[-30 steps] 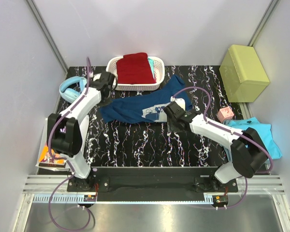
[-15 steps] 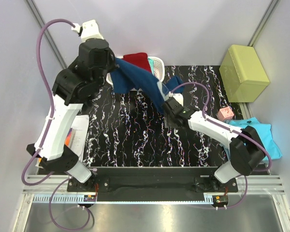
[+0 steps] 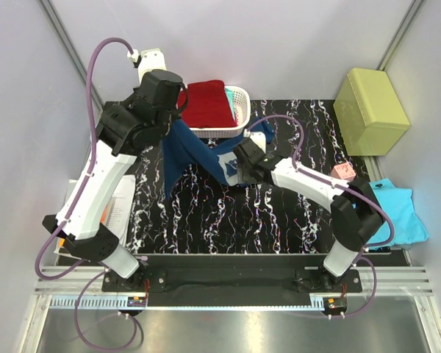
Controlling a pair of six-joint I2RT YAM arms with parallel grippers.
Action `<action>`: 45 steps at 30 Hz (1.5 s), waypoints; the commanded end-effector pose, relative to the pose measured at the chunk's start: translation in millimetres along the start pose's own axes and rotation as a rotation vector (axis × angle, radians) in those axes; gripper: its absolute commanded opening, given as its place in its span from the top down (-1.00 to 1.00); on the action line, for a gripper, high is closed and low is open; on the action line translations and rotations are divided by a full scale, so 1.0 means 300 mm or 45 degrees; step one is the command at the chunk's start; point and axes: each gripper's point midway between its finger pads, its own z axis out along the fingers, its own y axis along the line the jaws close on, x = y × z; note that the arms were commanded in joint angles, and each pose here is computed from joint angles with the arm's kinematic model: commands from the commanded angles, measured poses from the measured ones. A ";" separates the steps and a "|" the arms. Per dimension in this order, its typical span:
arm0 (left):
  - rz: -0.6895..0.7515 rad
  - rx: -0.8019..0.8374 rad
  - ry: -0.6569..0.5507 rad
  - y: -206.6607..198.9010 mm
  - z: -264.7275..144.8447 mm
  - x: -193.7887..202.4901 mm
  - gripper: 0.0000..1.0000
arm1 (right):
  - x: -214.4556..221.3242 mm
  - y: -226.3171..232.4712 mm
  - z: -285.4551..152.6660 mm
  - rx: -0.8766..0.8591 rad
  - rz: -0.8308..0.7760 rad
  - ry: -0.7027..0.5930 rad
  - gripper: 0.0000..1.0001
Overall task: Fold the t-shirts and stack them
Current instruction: Flatten out the tshirt
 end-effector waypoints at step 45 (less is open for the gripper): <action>0.020 -0.040 -0.464 0.028 -0.654 -0.438 1.00 | 0.055 0.132 -0.260 -0.063 -0.254 -0.241 -0.32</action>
